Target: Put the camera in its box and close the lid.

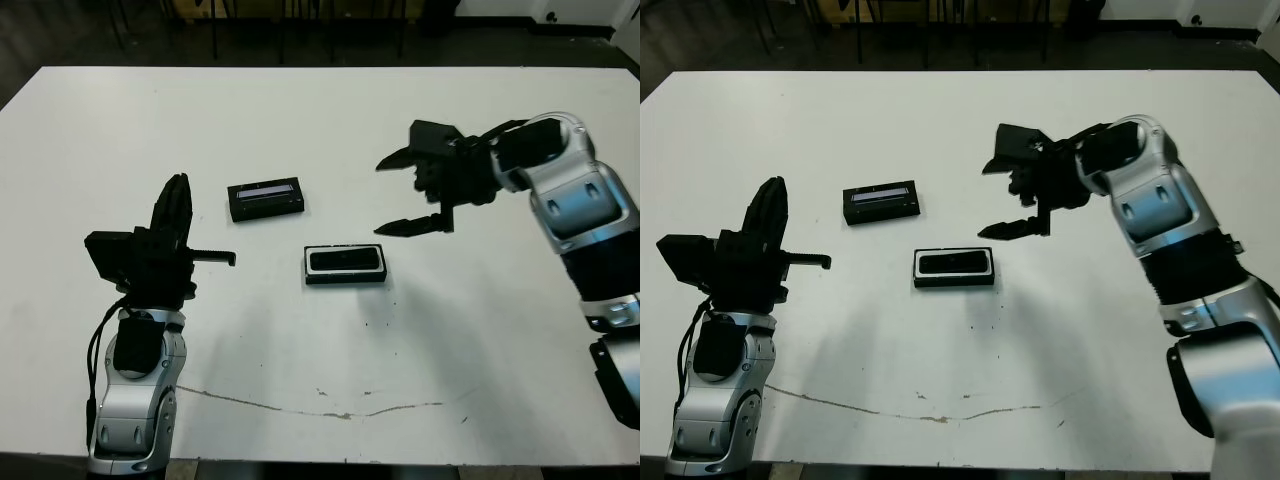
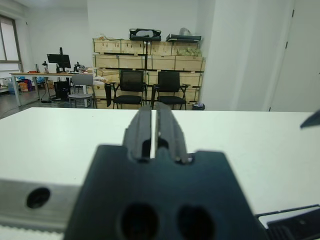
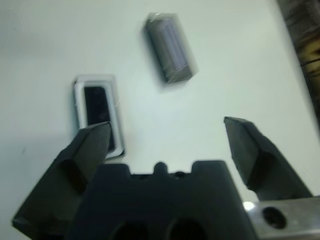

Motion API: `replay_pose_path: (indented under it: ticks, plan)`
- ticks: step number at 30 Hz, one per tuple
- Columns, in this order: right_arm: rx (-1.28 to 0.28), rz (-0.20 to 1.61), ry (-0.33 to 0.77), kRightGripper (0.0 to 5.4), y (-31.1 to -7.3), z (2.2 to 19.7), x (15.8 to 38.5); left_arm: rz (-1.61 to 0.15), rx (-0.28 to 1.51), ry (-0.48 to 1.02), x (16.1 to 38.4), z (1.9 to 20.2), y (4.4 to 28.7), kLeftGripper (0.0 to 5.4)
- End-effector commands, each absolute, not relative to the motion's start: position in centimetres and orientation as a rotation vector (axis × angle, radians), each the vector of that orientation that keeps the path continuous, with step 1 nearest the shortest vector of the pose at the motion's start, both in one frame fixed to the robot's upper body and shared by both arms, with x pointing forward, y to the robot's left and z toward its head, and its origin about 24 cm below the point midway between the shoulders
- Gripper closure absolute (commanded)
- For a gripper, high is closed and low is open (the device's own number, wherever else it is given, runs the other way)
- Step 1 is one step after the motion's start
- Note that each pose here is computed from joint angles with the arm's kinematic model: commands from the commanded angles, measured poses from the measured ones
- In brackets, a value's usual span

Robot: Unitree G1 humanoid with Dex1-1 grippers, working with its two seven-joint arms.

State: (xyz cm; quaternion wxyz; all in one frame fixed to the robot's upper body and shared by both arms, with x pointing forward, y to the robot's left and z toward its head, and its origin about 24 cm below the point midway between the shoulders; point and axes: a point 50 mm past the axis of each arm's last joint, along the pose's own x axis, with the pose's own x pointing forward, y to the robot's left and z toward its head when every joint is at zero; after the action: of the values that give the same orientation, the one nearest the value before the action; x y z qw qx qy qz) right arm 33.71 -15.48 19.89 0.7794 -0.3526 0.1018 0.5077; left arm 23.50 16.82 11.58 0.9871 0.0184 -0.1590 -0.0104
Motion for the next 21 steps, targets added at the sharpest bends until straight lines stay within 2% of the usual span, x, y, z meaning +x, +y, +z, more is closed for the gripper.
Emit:
replay_pose_path:
  ticks: [1,5,9,13,21]
  plan:
    - [-0.692,0.940,0.123,0.06,-16.2,19.5,33.0,-0.007,0.049,-0.277,23.4,10.9,17.2,5.40]
    - [-0.634,0.777,0.036,0.65,-16.3,18.9,31.9,-0.004,0.042,-0.277,23.4,10.9,17.1,5.40]
    - [-0.565,0.710,0.002,1.35,-15.9,17.2,30.8,-0.013,0.038,-0.276,23.5,10.9,17.1,5.40]
    - [-0.529,0.683,-0.008,2.07,-15.0,15.3,29.7,-0.010,0.051,-0.280,23.5,11.0,17.2,5.40]
    - [-0.580,0.642,-0.009,3.50,-13.3,12.2,28.7,-0.013,0.040,-0.280,23.6,11.1,17.3,5.40]
